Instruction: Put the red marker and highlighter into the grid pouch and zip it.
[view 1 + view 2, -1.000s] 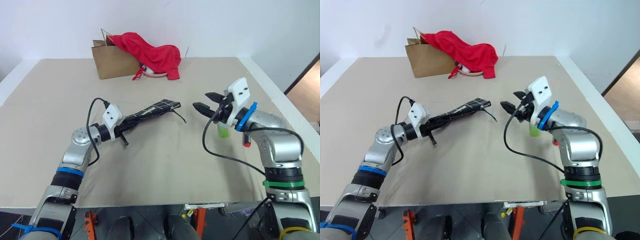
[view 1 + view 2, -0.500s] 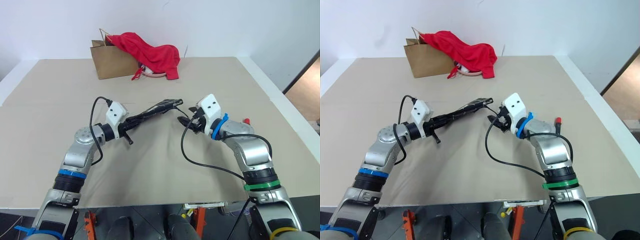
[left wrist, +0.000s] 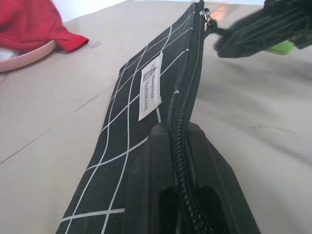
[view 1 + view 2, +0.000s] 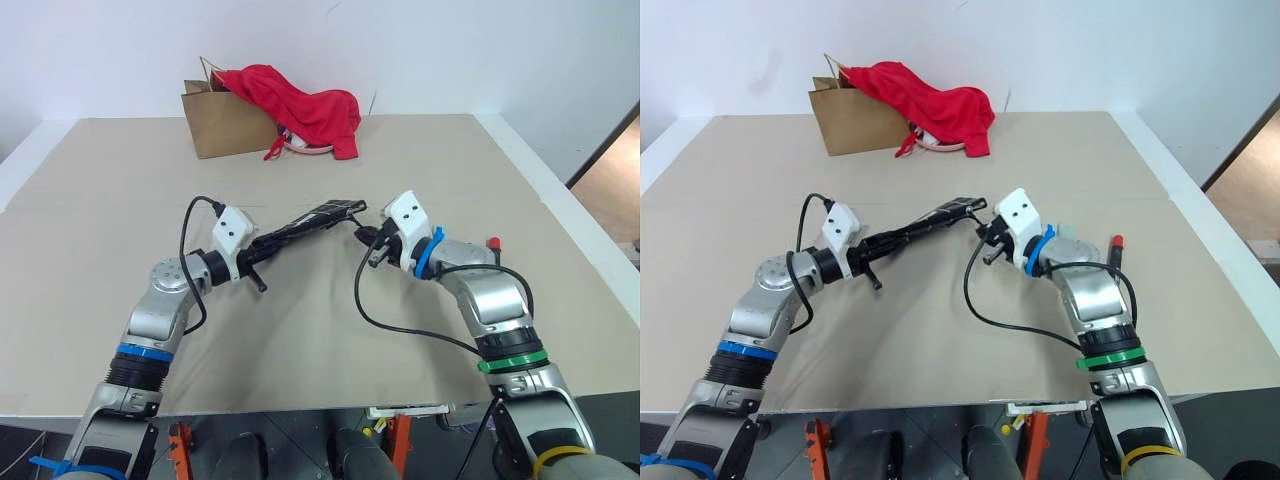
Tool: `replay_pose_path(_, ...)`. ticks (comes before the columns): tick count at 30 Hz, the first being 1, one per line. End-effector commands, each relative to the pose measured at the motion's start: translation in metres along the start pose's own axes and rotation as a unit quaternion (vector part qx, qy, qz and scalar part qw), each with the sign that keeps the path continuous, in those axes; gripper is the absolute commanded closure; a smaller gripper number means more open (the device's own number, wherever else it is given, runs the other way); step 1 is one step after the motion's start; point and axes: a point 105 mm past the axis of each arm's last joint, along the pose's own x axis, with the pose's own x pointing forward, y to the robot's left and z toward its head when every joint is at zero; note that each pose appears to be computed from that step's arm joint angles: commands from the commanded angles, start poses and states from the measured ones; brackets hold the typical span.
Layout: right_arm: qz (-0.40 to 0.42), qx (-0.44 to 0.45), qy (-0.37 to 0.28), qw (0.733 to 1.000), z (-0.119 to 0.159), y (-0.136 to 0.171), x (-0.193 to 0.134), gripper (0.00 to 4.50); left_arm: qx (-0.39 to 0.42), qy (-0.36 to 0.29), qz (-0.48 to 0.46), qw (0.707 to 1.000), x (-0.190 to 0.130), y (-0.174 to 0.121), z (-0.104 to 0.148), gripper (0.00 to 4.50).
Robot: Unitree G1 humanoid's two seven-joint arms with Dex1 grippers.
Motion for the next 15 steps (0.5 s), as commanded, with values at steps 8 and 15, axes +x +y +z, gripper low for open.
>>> replay_pose_path(8, 0.054, -0.061, -0.009, 0.997, 0.016, 0.025, 0.001, 4.46, 0.01, -0.016, 0.016, 1.0, 0.003, 0.004, 0.008, 4.5)
replay_pose_path(15, 0.107, -0.095, -0.026, 0.989, 0.033, 0.061, 0.024, 4.46, 0.01, -0.015, 0.009, 1.0, 0.006, 0.004, 0.005, 4.5)
